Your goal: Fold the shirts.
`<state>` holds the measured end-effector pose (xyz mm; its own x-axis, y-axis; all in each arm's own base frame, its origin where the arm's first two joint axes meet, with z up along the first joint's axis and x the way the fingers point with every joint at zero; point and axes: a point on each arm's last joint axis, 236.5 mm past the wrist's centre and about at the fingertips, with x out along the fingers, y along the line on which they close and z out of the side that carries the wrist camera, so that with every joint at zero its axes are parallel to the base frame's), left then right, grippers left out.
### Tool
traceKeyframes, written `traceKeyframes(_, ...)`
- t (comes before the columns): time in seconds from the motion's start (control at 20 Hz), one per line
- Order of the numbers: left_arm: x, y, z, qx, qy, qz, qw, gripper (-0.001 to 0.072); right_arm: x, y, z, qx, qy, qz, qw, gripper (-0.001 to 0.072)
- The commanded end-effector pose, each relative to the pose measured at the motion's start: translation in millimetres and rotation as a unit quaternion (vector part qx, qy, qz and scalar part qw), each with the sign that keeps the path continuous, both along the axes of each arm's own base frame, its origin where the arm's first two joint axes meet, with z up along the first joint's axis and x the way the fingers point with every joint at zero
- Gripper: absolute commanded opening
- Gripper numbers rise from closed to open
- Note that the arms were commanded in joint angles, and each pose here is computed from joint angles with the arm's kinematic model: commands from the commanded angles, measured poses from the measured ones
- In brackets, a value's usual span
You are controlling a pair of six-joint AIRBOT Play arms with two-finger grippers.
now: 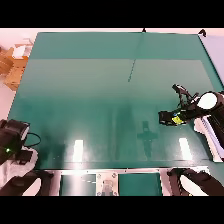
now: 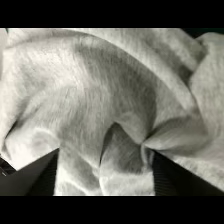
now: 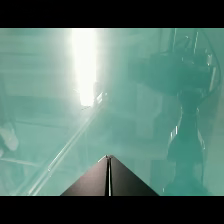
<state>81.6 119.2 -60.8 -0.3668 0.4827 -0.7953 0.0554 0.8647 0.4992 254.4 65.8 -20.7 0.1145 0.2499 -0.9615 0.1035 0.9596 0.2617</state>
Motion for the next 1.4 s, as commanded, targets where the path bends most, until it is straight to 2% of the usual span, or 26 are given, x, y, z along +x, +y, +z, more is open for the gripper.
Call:
traceKeyframes(0.0,-12.0,14.6,-18.1,-0.033,0.003,0.007,0.999,0.0411,-0.4,0.2,-0.2,0.000,0.001,0.000,1.000,0.0013)
traceKeyframes(0.05,-11.9,15.8,-18.4,-0.044,0.001,0.009,0.999,0.0101,-0.4,0.3,-0.2,0.000,0.001,0.000,1.000,0.0014)
traceKeyframes(0.1,-5.8,15.7,-16.9,-0.053,-0.007,0.003,0.999,0.0021,-0.4,0.2,-0.2,0.000,0.001,0.000,1.000,0.0014)
traceKeyframes(0.25,58.7,-6.1,2.6,-0.114,-0.118,-0.002,0.986,0.0019,-0.4,0.2,-0.2,0.000,0.001,0.000,1.000,0.0014)
traceKeyframes(0.35,131.2,-41.4,45.0,-0.194,-0.246,-0.013,0.950,0.0020,-0.4,0.2,-0.2,0.000,0.001,0.000,1.000,0.0014)
traceKeyframes(0.45,202.6,-92.8,122.7,-0.296,-0.380,-0.053,0.875,0.0020,-0.4,0.3,-0.2,0.000,0.001,0.000,1.000,0.0014)
traceKeyframes(0.6,258.3,-182.3,274.5,-0.438,-0.539,-0.147,0.704,0.0020,-0.4,0.2,-0.2,0.000,0.001,0.000,1.000,0.0014)
traceKeyframes(0.7,261.9,-230.8,329.8,-0.482,-0.575,-0.202,0.630,0.0020,-0.4,0.2,-0.2,0.000,0.001,0.000,1.000,0.0014)
traceKeyframes(0.75,263.3,-256.5,338.1,-0.504,-0.574,-0.217,0.608,0.0020,-0.4,0.2,-0.2,0.000,0.001,0.000,1.000,0.0014)
traceKeyframes(0.9,266.9,-340.5,312.7,-0.563,-0.517,-0.264,0.588,0.0021,-0.4,0.2,-0.2,0.000,0.001,0.000,1.000,0.0014)
traceKeyframes(1.0,270.9,-393.7,266.2,-0.593,-0.458,-0.275,0.603,0.0022,-0.4,0.2,-0.2,0.000,0.001,0.000,1.000,0.0014)
traceKeyframes(1.1,275.6,-431.1,206.0,-0.609,-0.396,-0.265,0.635,0.0031,-0.4,0.2,-0.2,0.000,0.001,0.000,1.000,0.0014)
traceKeyframes(1.15,274.7,-442.1,176.5,-0.613,-0.364,-0.259,0.652,0.0319,-0.4,0.2,-0.2,0.000,0.001,0.000,1.000,0.0014)
traceKeyframes(1.2,273.2,-446.9,147.8,-0.617,-0.329,-0.228,0.677,0.0659,-0.4,0.3,-0.2,0.000,0.001,0.000,1.000,0.0013)
traceKeyframes(1.25,271.3,-443.9,128.4,-0.619,-0.301,-0.198,0.698,0.0689,-0.4,0.3,-0.2,0.000,0.001,0.000,1.000,0.0014)
traceKeyframes(1.35,274.9,-415.5,117.1,-0.618,-0.273,-0.166,0.719,0.0689,-0.4,0.2,-0.2,0.000,0.001,0.000,1.000,0.0013)
